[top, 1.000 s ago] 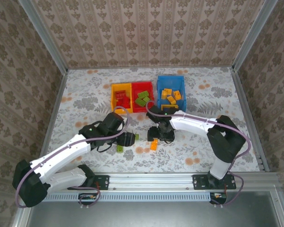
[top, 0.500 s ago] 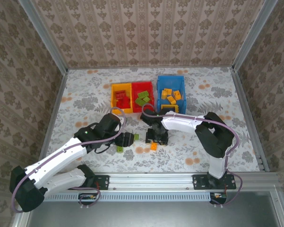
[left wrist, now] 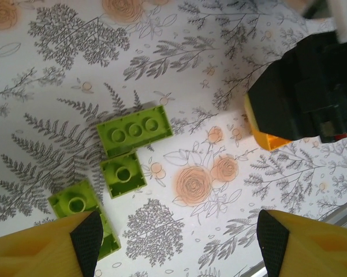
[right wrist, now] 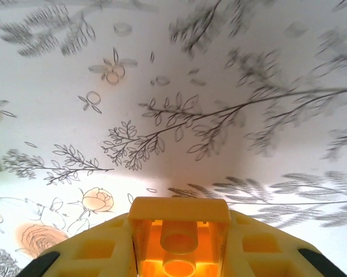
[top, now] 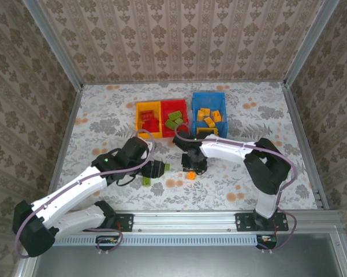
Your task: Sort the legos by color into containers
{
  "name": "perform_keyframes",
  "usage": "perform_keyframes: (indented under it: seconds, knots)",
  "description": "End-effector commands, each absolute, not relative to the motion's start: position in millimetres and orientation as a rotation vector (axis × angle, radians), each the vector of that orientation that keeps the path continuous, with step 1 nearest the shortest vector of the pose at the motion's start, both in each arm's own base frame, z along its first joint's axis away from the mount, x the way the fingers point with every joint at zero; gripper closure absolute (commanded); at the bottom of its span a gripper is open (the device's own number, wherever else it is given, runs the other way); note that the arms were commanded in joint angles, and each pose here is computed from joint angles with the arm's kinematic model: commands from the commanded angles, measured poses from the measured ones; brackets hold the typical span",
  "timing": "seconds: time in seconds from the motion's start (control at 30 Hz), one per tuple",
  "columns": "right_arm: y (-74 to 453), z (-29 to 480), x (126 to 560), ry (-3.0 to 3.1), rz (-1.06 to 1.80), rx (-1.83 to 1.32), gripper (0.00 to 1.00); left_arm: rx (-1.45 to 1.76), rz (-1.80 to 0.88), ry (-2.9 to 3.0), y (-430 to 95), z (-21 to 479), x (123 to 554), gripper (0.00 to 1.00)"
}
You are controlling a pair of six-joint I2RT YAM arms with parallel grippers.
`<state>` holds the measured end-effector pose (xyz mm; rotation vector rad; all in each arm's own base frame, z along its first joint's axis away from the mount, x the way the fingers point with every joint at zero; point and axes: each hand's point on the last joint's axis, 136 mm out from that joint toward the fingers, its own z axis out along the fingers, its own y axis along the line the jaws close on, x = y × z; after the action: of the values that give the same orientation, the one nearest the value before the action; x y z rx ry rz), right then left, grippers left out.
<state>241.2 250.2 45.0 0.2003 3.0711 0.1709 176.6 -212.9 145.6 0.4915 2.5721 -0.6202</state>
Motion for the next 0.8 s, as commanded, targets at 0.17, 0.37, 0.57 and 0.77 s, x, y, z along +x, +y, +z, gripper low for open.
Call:
perform_keyframes:
  seconds: [0.17,0.37,0.57,0.77]
  knots:
    - [171.3,118.7,337.1,2.811,0.015,0.142,0.76,0.542,-0.716,2.408,-264.9,199.4,216.1,0.27]
    - [160.4,126.2,417.8,2.733,0.003,0.089,0.76,0.546,-0.72,2.366,-290.0,211.9,237.6,0.27]
    - [167.3,111.0,463.4,2.739,0.116,0.08,0.73,0.546,-0.7,2.363,-308.2,211.1,253.5,0.27]
    - [162.9,95.3,466.7,2.783,0.114,0.094,0.45,0.497,-0.613,2.417,-306.2,198.5,264.3,0.27]
